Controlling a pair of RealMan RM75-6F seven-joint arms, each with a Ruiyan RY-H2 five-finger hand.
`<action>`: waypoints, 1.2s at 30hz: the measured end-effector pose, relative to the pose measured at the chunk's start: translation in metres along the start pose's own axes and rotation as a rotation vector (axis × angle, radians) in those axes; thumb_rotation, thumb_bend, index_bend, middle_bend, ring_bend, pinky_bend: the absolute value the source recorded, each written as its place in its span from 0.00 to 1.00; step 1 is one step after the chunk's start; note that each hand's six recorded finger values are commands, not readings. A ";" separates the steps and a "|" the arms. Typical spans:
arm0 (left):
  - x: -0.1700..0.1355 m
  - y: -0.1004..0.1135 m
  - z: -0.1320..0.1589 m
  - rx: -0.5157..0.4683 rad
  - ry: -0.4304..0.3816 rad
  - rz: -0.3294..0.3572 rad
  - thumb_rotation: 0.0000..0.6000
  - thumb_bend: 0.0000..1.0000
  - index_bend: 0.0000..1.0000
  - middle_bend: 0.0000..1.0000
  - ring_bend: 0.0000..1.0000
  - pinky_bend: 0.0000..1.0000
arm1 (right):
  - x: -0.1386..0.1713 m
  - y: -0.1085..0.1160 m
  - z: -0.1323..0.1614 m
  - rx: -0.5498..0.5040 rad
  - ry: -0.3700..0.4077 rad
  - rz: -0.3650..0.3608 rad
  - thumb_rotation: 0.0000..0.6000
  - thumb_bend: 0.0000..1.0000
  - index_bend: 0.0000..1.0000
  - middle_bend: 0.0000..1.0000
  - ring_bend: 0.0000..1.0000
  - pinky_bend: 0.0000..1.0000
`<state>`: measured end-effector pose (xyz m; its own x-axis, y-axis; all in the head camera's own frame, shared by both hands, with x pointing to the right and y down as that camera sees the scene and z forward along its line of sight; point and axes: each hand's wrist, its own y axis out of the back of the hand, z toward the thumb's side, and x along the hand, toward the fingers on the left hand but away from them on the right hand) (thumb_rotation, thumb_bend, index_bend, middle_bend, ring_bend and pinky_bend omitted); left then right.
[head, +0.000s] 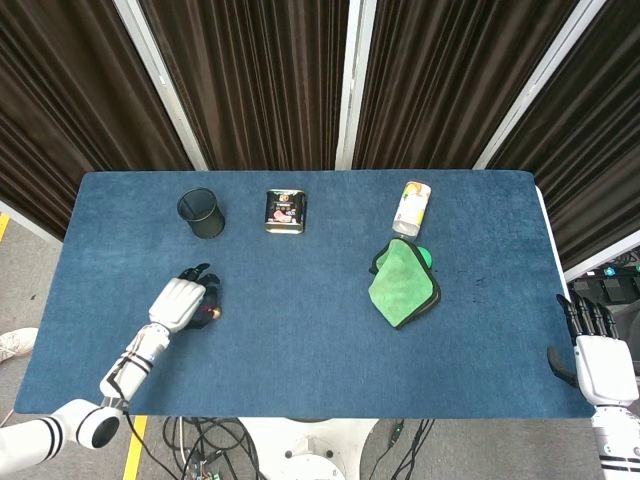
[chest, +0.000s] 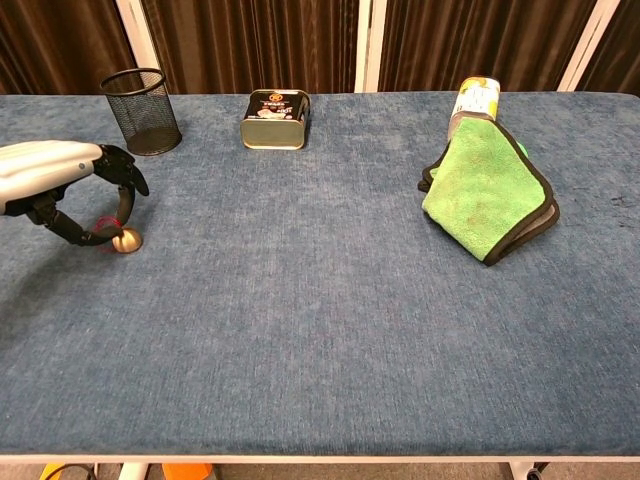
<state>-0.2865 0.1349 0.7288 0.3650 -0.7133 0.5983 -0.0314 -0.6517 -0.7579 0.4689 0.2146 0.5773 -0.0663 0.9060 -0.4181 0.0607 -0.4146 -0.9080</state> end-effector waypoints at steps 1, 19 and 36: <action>0.000 0.000 0.000 0.000 0.001 0.000 1.00 0.39 0.59 0.25 0.07 0.18 | 0.000 0.000 0.000 0.000 0.000 0.000 1.00 0.34 0.00 0.00 0.00 0.00; -0.005 0.018 0.007 -0.030 -0.017 0.039 1.00 0.41 0.61 0.28 0.07 0.17 | 0.000 0.001 -0.001 -0.002 0.001 -0.005 1.00 0.34 0.00 0.00 0.00 0.00; -0.017 0.037 0.028 -0.138 -0.063 0.012 1.00 0.41 0.63 0.29 0.07 0.17 | -0.001 0.001 -0.002 -0.006 -0.001 -0.004 1.00 0.35 0.00 0.00 0.00 0.00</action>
<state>-0.2676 0.1307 0.6833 0.4213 -0.7065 0.5687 -0.1624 -0.6757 -0.7191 0.4710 0.2135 0.5770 -0.0678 0.9074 -0.4147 0.0667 -0.4106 -0.9094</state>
